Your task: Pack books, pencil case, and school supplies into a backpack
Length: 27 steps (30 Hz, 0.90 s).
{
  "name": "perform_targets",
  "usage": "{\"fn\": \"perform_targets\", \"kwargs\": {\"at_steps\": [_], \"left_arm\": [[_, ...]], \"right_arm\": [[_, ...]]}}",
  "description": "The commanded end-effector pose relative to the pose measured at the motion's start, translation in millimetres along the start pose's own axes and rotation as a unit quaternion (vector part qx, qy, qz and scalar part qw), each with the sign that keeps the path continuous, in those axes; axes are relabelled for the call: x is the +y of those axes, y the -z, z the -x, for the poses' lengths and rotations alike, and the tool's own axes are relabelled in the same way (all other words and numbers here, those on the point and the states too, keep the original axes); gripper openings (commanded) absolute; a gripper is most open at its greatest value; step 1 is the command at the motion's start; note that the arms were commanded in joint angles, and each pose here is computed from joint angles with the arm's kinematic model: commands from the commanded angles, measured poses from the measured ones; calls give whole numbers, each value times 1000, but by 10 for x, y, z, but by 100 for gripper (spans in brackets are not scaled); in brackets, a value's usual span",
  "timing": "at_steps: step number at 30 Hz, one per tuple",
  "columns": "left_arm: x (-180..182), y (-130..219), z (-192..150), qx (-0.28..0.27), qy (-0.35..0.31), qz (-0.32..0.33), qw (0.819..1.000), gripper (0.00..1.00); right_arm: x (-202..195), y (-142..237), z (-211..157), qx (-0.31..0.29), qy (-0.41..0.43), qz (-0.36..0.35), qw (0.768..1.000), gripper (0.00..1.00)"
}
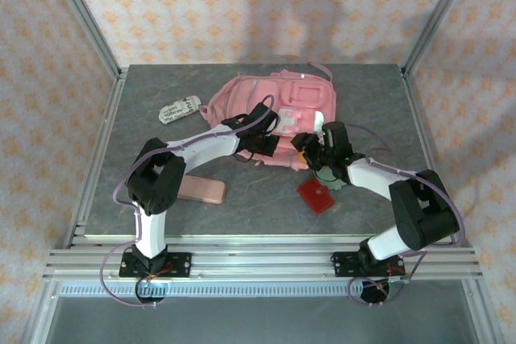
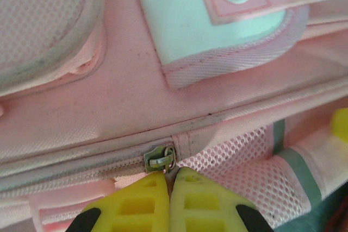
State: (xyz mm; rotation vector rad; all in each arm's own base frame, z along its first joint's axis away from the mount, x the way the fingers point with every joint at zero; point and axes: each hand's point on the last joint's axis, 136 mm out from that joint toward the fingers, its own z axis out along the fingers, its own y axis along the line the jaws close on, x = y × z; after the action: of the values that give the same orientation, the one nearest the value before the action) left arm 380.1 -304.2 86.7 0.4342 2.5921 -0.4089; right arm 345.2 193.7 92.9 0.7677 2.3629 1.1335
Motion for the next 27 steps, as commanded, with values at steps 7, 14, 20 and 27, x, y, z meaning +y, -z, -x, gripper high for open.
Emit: {"fn": "perform_targets", "kwargs": {"at_steps": [7,14,20,27], "left_arm": [[-620,216,144,-29,-25,-99,994,0],[-249,174,49,-10,-35,7,999,0],[283,124,-108,23,-39,122,992,0],[809,255,-201,23,3,164,986,0]], "right_arm": [[204,-169,200,-30,-81,40,995,52],[-50,-379,333,-57,-124,7,991,7],[-294,-199,494,-128,-147,-20,981,0],[-256,-105,596,-149,-130,-20,980,0]]}}
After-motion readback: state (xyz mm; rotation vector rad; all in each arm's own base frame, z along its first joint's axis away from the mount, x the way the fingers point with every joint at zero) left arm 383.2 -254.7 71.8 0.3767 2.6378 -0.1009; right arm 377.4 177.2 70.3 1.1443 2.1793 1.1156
